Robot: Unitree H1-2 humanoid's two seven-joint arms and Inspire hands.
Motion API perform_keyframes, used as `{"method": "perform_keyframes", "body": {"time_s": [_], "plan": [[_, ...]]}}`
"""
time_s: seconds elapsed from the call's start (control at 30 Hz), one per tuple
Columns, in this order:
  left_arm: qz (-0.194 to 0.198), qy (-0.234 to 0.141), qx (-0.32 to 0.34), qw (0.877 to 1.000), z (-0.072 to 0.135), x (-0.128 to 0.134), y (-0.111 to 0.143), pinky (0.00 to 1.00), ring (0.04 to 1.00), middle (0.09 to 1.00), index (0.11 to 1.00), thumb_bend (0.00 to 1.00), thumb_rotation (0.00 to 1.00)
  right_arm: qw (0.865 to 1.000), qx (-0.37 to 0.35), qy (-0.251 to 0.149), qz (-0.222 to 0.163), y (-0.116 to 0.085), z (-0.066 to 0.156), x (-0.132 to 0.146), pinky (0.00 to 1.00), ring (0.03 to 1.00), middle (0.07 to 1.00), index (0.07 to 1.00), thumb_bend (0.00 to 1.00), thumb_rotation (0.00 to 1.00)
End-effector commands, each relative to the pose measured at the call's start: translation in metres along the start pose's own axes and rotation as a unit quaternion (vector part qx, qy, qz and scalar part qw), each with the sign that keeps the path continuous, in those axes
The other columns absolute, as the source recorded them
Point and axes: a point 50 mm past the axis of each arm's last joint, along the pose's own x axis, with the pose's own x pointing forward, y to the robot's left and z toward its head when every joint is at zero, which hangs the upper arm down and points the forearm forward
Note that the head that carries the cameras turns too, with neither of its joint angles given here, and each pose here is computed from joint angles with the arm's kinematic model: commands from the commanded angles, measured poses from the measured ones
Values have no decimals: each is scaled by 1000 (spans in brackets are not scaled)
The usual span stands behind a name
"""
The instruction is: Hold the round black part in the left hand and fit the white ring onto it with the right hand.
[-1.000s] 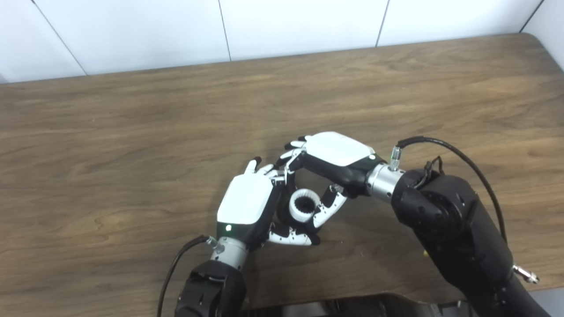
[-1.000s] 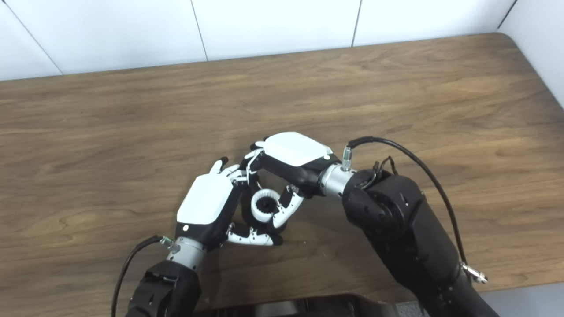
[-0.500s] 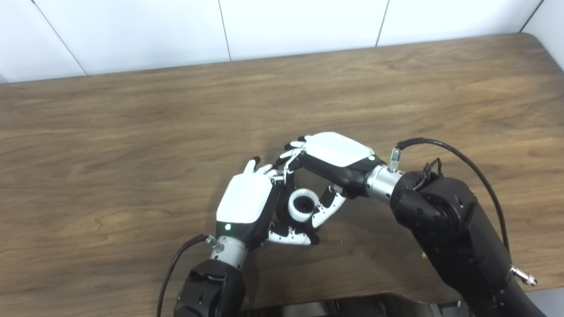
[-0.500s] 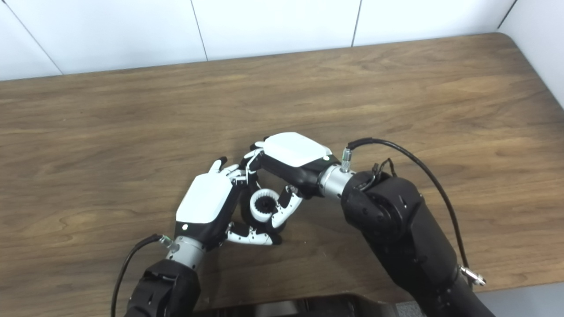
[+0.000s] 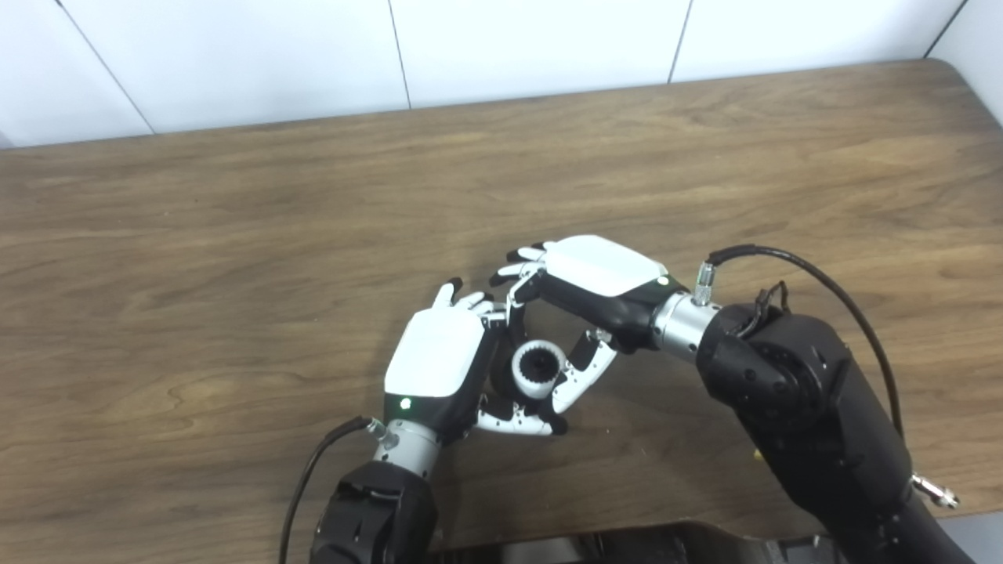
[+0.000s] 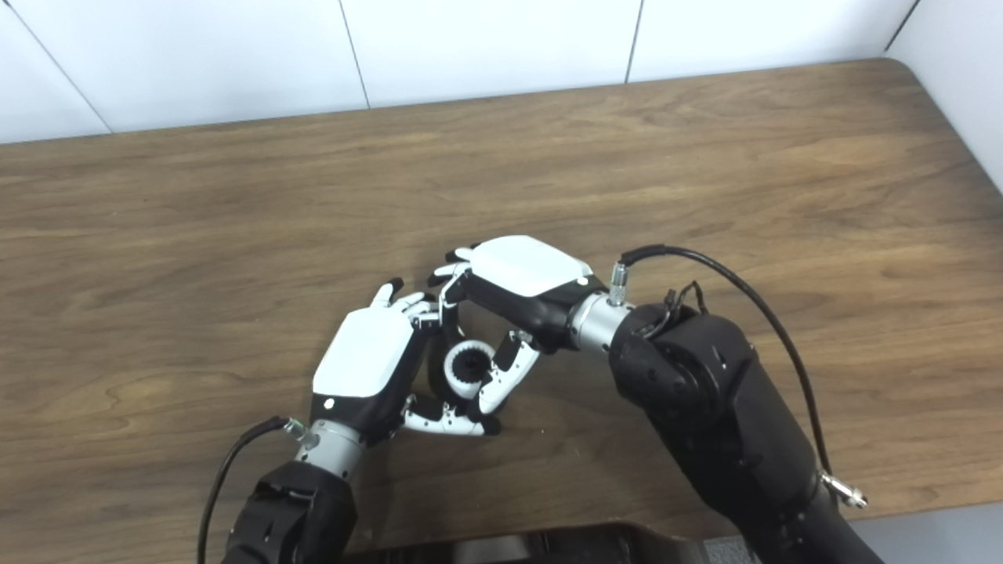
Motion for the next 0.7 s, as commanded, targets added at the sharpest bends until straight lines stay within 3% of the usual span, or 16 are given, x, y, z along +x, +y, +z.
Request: {"method": "perform_keyframes", "body": {"time_s": [0.0,0.37,0.67], "plan": [[26,-14,4,1000,5,4,8,1000,870,775,484,523,56,999,-16,-12,-26,-13,3,-1,1000,975,905,692,963,294],[25,-15,4,1000,5,4,8,1000,875,775,485,521,55,1000,-16,-6,-26,-17,3,-4,1000,980,909,676,973,323],[21,-12,1,1000,3,5,8,1000,880,777,485,520,57,999,-25,-4,-47,-29,-3,-8,1000,969,893,650,981,370]]}}
